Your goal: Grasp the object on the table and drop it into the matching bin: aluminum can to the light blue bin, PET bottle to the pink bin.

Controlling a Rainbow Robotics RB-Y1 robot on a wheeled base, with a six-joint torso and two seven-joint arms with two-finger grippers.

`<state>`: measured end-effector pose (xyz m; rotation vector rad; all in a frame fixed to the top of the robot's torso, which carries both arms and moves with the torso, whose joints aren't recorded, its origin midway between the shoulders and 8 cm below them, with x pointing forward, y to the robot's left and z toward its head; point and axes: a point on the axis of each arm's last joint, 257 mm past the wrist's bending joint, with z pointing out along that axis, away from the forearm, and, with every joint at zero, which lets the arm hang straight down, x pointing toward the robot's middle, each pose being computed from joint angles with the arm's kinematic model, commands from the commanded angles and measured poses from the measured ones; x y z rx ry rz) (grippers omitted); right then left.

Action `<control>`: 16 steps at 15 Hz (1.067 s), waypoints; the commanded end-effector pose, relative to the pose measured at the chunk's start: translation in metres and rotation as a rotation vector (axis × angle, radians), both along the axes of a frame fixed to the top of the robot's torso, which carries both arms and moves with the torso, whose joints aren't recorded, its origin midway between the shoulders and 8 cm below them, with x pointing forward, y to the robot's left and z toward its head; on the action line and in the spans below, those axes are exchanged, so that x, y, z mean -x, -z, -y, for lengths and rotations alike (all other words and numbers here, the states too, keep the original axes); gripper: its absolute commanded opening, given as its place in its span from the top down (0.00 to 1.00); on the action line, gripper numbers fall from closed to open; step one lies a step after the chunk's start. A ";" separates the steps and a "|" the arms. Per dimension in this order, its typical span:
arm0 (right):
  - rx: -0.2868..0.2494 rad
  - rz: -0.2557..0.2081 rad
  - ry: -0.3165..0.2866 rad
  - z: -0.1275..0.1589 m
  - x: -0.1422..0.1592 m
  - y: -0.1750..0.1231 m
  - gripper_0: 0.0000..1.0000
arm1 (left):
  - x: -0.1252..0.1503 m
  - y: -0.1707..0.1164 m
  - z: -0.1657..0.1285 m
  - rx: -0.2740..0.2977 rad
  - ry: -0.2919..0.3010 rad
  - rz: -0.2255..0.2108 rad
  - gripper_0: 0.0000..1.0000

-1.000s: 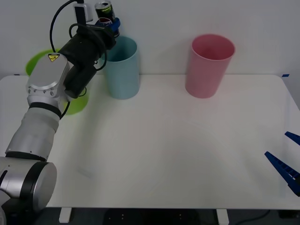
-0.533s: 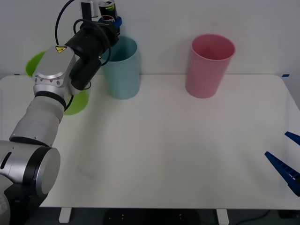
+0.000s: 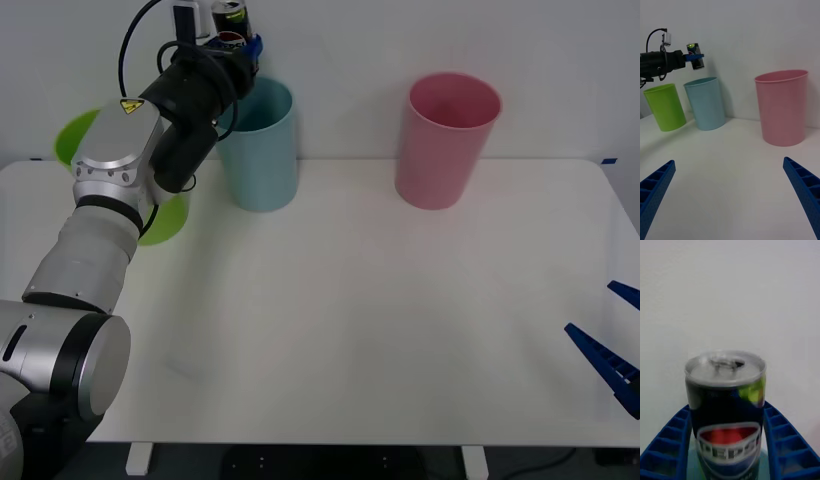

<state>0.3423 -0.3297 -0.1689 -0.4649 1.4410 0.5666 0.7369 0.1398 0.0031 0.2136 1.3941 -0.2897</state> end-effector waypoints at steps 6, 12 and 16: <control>0.000 0.000 0.000 0.000 0.000 0.000 0.00 | 0.001 0.003 -0.002 0.023 0.004 -0.005 0.00; 0.000 0.000 0.000 0.000 0.000 0.000 0.00 | 0.019 0.004 -0.014 0.051 0.010 0.035 0.00; 0.000 0.000 0.000 0.000 0.000 0.000 0.00 | 0.049 0.008 -0.033 0.070 0.036 0.078 0.00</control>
